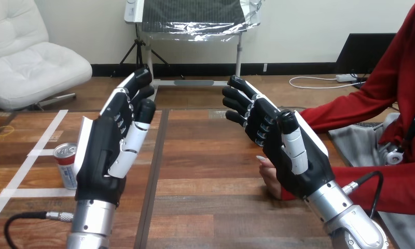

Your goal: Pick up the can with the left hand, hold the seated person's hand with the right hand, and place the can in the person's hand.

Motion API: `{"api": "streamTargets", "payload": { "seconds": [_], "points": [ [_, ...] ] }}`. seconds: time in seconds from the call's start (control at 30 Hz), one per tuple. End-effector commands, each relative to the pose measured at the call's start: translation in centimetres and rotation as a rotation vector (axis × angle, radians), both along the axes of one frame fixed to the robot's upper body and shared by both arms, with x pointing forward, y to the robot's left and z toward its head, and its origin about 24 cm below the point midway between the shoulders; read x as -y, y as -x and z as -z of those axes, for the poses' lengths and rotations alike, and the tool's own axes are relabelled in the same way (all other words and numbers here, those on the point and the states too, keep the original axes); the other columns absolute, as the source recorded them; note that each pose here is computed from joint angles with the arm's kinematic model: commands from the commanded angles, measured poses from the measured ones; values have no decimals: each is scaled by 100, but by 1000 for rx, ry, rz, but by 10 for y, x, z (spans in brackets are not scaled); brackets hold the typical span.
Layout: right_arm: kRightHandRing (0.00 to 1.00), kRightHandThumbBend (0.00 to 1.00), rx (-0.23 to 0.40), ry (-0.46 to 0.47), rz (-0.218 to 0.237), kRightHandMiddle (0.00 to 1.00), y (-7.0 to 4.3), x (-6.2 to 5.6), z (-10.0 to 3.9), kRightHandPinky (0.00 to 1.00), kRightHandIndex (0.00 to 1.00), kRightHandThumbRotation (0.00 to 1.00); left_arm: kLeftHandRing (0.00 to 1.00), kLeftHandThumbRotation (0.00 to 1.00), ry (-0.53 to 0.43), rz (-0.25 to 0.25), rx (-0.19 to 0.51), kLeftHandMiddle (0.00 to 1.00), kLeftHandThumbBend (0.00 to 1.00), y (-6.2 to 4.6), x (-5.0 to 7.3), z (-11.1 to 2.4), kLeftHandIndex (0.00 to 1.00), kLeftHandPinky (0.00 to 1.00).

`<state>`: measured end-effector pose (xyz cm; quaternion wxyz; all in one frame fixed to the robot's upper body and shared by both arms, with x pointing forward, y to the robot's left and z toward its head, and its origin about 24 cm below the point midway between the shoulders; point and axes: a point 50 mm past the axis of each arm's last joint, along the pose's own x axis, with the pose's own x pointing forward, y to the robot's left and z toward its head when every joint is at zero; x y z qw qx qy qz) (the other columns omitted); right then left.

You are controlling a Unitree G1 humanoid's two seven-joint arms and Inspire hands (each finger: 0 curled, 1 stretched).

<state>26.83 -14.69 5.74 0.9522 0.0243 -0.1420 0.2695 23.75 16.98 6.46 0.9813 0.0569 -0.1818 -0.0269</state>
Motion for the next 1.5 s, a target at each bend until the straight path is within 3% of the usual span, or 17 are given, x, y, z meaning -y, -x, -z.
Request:
{"api": "streamTargets", "payload": {
  "seconds": [0.0, 0.3, 0.63, 1.17, 1.47],
  "points": [
    [95, 89, 63, -33, 12, 93, -7, -1, -14, 93, 95, 100, 88, 77, -58, -28, 81, 89, 73, -18, -7, -23, 86, 83],
    [95, 89, 63, -29, 4, 94, -8, -2, -14, 93, 95, 100, 88, 76, -147, -92, 119, 90, 75, -32, -16, -32, 86, 83],
    [94, 89, 62, -33, 1, 92, -9, -3, -13, 93, 94, 100, 92, 72, -206, -128, 133, 94, 73, -49, -29, -40, 88, 85],
    [94, 90, 60, -31, 6, 92, -8, -3, -12, 92, 93, 100, 95, 69, -283, -212, 91, 95, 75, -81, -46, -49, 90, 90],
    [94, 89, 64, -35, 8, 93, -8, -2, -13, 92, 94, 100, 98, 68, -362, -208, 32, 98, 73, -97, -54, -51, 93, 95]
  ]
}}
